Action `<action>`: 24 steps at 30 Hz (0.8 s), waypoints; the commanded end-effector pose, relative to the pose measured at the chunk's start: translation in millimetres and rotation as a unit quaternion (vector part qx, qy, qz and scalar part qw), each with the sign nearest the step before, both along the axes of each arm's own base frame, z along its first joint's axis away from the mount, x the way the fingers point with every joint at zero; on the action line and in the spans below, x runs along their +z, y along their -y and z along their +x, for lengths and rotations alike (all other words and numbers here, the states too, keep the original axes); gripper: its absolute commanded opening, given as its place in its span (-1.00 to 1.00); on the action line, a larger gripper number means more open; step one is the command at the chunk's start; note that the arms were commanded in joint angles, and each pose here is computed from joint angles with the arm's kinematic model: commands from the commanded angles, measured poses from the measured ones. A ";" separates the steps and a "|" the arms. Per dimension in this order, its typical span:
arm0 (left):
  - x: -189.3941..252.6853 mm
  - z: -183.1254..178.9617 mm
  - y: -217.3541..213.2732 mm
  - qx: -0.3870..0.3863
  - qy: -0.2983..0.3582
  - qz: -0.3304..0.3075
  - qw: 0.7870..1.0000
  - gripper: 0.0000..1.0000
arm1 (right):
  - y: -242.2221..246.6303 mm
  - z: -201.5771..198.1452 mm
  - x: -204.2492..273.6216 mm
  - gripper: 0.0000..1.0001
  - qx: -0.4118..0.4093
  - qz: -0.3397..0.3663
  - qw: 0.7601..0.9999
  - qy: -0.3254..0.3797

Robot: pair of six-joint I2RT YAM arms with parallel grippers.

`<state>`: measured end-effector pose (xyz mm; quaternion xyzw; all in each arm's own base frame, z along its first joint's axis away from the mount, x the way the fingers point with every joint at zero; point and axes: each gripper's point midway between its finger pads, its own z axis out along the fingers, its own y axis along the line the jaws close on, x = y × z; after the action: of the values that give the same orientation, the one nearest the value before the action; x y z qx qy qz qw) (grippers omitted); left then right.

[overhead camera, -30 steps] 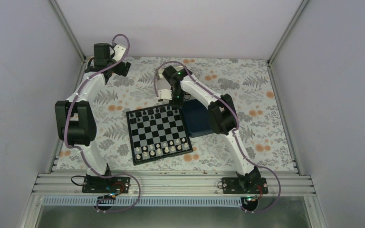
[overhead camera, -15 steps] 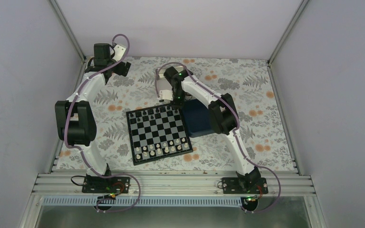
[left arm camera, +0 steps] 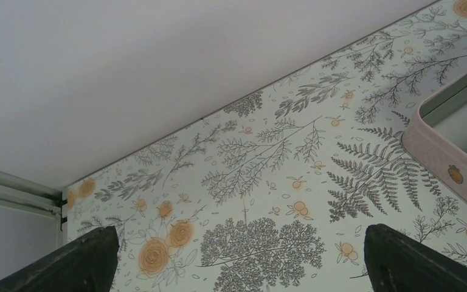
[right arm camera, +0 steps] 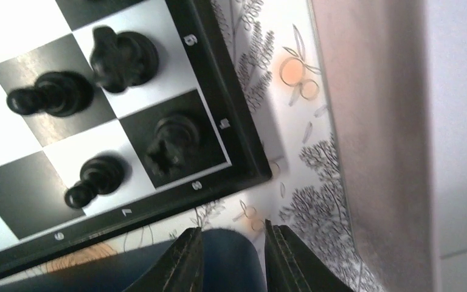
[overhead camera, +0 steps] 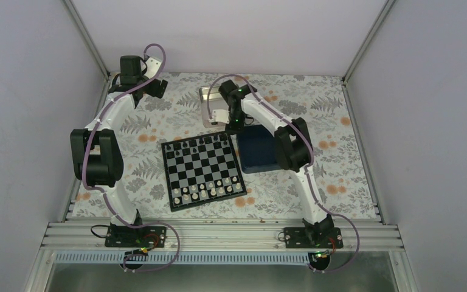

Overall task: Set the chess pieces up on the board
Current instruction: Move the storage box to the center of the board.

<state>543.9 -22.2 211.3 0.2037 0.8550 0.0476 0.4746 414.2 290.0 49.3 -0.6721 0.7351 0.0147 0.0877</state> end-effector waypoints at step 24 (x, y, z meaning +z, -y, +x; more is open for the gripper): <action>15.4 -11.2 -6.4 -0.007 0.005 0.027 1.000 0.99 | 147.9 8.9 25.0 -0.54 -0.155 -0.031 0.987 0.020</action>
<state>540.0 -23.2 209.4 0.2155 0.8564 0.0489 0.4666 415.7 169.9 51.8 -0.5815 0.8115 -0.0143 0.0564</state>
